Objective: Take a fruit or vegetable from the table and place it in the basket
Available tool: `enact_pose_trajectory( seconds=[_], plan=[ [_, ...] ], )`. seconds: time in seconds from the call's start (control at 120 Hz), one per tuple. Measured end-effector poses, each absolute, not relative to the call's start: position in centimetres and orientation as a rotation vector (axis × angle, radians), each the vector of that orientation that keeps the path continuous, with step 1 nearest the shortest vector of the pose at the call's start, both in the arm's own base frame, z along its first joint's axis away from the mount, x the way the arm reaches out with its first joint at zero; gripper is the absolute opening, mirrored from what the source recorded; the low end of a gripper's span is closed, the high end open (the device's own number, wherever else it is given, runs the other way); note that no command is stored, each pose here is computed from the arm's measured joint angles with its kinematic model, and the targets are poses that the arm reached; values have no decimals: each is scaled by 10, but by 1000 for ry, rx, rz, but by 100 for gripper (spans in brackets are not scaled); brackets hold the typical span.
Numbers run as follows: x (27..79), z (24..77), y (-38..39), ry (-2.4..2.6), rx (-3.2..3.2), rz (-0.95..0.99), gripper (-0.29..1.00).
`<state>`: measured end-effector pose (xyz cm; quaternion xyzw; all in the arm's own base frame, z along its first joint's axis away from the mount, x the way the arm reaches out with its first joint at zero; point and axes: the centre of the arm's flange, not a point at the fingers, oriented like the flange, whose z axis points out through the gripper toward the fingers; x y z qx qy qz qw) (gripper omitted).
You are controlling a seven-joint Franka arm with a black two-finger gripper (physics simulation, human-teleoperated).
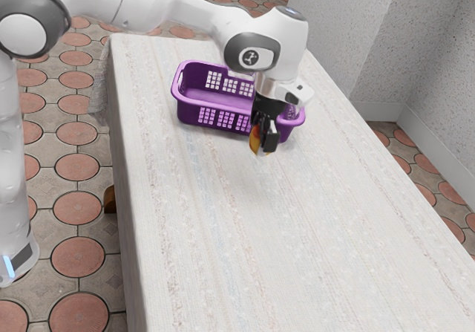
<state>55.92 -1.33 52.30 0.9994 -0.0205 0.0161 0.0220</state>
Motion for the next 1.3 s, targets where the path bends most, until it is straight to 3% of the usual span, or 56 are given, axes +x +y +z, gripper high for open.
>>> enact_pose_trajectory(
  seconds=[0.4,0.958,1.3],
  plan=[
    [526,562,57,77,3158,-37,28],
    [494,561,176,199,3172,-119,28],
    [507,564,234,144,3193,-79,28]
  ],
)
